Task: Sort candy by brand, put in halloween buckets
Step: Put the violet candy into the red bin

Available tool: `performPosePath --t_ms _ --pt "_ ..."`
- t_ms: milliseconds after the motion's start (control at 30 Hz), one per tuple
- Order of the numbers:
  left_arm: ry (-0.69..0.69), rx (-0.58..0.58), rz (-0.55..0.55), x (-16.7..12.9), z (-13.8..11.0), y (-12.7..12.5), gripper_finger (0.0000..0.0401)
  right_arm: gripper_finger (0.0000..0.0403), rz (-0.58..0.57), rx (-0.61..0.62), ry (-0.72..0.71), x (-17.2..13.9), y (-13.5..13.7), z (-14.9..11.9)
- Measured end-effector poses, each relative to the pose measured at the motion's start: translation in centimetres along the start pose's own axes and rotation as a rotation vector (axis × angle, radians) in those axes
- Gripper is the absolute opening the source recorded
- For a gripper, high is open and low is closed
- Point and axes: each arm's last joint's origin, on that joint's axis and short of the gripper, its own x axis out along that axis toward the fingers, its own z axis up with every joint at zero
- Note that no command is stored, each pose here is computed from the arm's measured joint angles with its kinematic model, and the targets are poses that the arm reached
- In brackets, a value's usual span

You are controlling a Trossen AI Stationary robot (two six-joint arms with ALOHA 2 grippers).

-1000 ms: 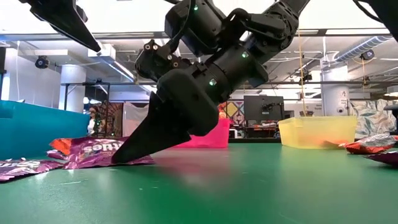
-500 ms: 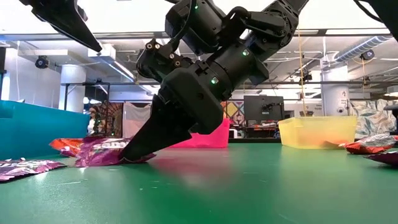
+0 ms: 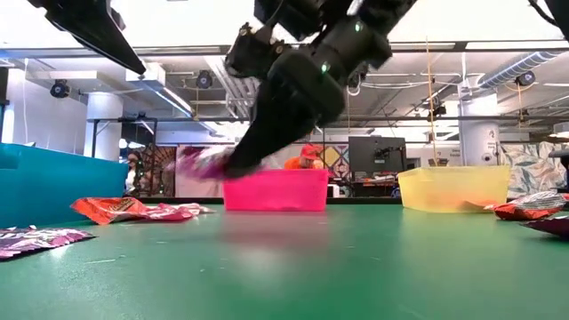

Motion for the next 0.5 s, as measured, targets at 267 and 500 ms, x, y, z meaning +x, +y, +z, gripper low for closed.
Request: performPosePath --t_ms 267,500 --pt "-0.004 -0.005 -0.002 0.0 0.0 0.0 0.0139 0.0064 -0.508 0.064 0.039 -7.1 -6.6 1.3" --pt "-0.006 -0.007 -0.004 0.0 0.1 0.0 0.0139 0.0075 -0.57 0.257 0.036 -8.6 -12.0 -0.4"
